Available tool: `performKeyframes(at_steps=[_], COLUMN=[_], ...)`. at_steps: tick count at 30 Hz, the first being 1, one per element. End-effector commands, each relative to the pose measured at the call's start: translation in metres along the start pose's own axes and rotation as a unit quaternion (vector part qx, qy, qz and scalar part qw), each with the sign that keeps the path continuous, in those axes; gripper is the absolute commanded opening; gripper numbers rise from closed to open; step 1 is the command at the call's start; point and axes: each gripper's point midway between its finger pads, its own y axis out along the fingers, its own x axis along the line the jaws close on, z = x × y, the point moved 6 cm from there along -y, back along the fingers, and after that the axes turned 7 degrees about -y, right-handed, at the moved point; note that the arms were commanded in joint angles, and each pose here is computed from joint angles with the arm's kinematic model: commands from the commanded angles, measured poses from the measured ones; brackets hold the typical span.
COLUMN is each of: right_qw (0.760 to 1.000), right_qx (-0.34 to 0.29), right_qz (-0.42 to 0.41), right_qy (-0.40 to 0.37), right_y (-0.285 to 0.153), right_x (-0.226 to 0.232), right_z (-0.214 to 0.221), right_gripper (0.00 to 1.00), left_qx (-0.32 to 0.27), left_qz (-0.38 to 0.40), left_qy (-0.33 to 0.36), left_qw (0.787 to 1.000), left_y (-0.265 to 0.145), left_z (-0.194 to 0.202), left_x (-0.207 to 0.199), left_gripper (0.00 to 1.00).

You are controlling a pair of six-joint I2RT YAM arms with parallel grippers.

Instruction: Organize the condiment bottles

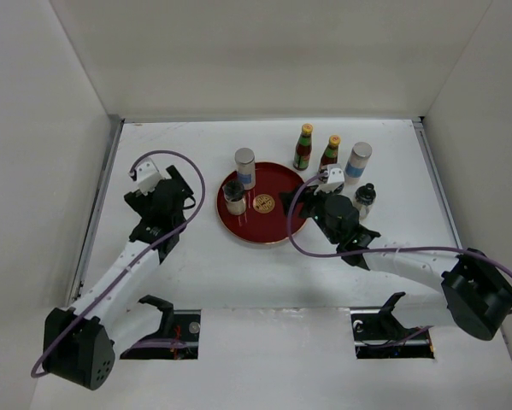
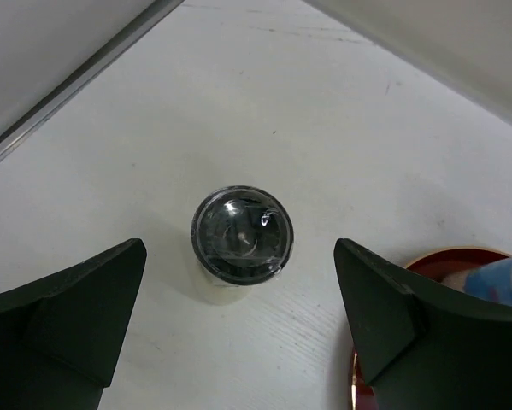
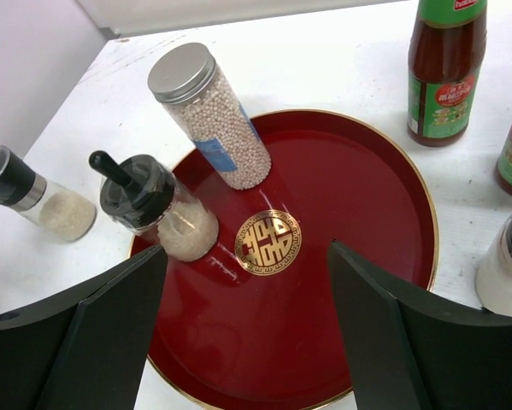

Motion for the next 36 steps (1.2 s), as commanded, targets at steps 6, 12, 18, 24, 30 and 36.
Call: performKeyframes(at_steps=[6,12,18,24,30,36], right_qw=[1.000,0.999,0.999,0.999,0.999,0.999], right_qx=[-0.027,-0.032,-0.037,-0.041,-0.040,-0.037], right_qz=[-0.011,-0.021,-0.022,-0.019,-0.019,-0.017], right_qy=[0.002,0.002,0.002,0.003,0.003,0.006], right_y=[0.006,0.004,0.001,0.000,-0.001,0.000], right_x=[0.009,0.015,0.015,0.014,0.014,0.013], right_z=[-0.013,-0.015,-0.019,-0.021,-0.020,-0.017], right_gripper=[0.83,0.83,0.83,0.83,0.83,0.82], left_qx=[0.027,0.046,0.055,0.042,-0.002,-0.016], left_qz=[-0.024,-0.023,-0.032,-0.027,0.030,0.101], left_qy=[-0.013,-0.015,-0.013,-0.020,-0.025,0.001], left_qw=[0.999,0.999,0.998,0.999,0.999,0.995], left_y=[0.036,0.056,0.066,0.062,0.022,-0.039], left_z=[0.007,0.012,0.022,0.014,-0.015,-0.029], left_x=[-0.012,-0.015,-0.013,-0.013,-0.034,-0.049], left_gripper=[0.94,0.94,0.78,0.58,0.46,0.46])
